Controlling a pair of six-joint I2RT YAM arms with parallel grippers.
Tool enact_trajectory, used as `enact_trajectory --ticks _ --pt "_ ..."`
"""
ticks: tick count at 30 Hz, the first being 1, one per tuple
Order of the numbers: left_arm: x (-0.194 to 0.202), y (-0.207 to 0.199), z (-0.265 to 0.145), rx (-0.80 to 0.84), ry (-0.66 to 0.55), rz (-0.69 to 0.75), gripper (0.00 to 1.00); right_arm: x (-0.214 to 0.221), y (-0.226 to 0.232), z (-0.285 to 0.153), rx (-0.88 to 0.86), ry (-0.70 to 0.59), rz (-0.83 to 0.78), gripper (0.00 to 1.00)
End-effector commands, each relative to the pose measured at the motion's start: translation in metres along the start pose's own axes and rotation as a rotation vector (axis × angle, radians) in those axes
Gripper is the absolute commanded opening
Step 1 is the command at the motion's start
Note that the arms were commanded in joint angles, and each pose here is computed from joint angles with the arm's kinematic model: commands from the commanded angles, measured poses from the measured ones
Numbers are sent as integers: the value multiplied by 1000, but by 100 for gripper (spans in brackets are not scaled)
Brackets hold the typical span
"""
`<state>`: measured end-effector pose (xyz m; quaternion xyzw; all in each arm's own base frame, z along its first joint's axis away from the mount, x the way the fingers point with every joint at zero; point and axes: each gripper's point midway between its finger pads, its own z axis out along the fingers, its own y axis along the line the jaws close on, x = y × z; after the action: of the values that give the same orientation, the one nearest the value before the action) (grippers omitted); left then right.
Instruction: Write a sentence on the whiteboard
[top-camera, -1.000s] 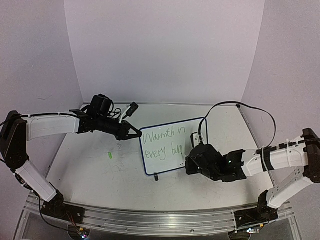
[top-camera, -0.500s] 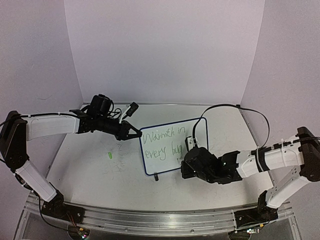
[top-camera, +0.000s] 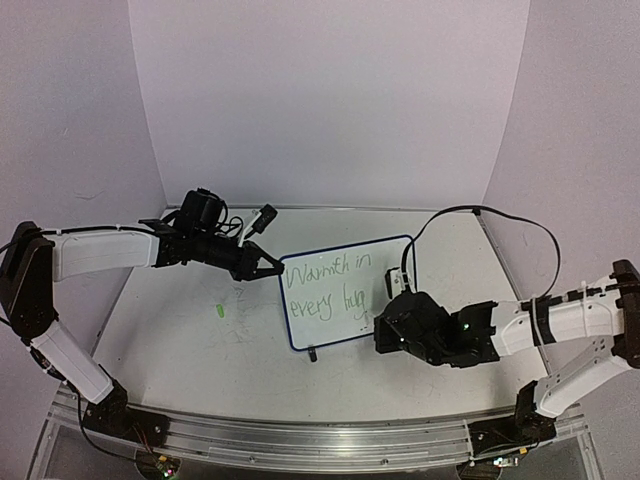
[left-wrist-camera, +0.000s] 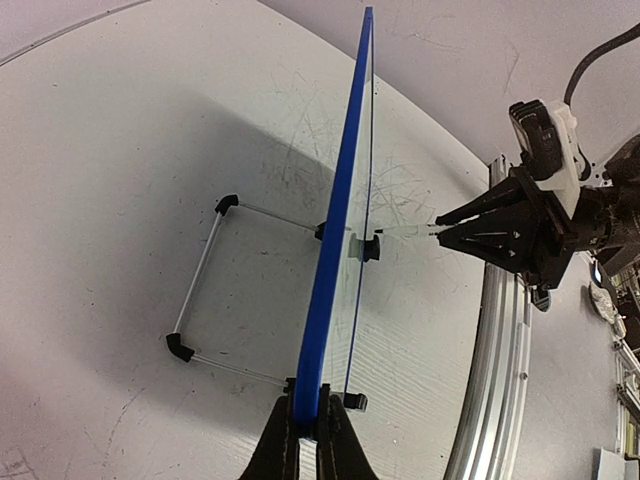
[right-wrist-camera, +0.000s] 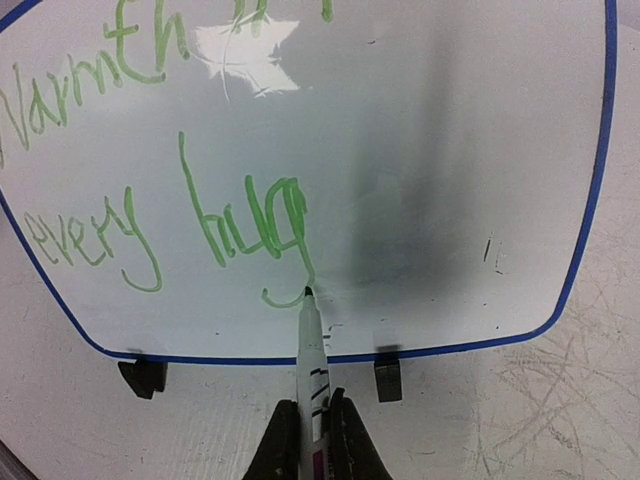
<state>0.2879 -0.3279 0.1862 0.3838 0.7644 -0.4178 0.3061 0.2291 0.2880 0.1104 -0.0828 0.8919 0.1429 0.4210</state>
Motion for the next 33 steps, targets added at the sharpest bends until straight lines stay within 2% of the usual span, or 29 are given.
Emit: enact_trajectory --ticks 1,9,14,18,23,26,29,33 --pt "1 8 0 -56 13 67 0 -8 -10 2 63 -38 11 0" --pt "0 7 -1 -58 11 70 0 -19 -20 16 103 -63 6 0" --pt "0 8 -2 -66 10 76 1 -27 -7 -7 11 -41 27 0" --pt "-2 10 -3 -82 7 73 15 -18 -18 -31 -16 -2 36 0" --pt "-16 7 -12 -103 -28 85 31 -42 -37 -53 3 -119 19 0" --pt "-31 3 -22 -125 -69 92 35 -62 -40 -52 59 -175 -9 0" --pt "-47 4 -35 -184 -115 77 49 -77 -35 -50 83 -211 -38 0" --pt "-54 8 -67 -305 -199 -41 55 -99 -22 -61 29 -273 -74 0"
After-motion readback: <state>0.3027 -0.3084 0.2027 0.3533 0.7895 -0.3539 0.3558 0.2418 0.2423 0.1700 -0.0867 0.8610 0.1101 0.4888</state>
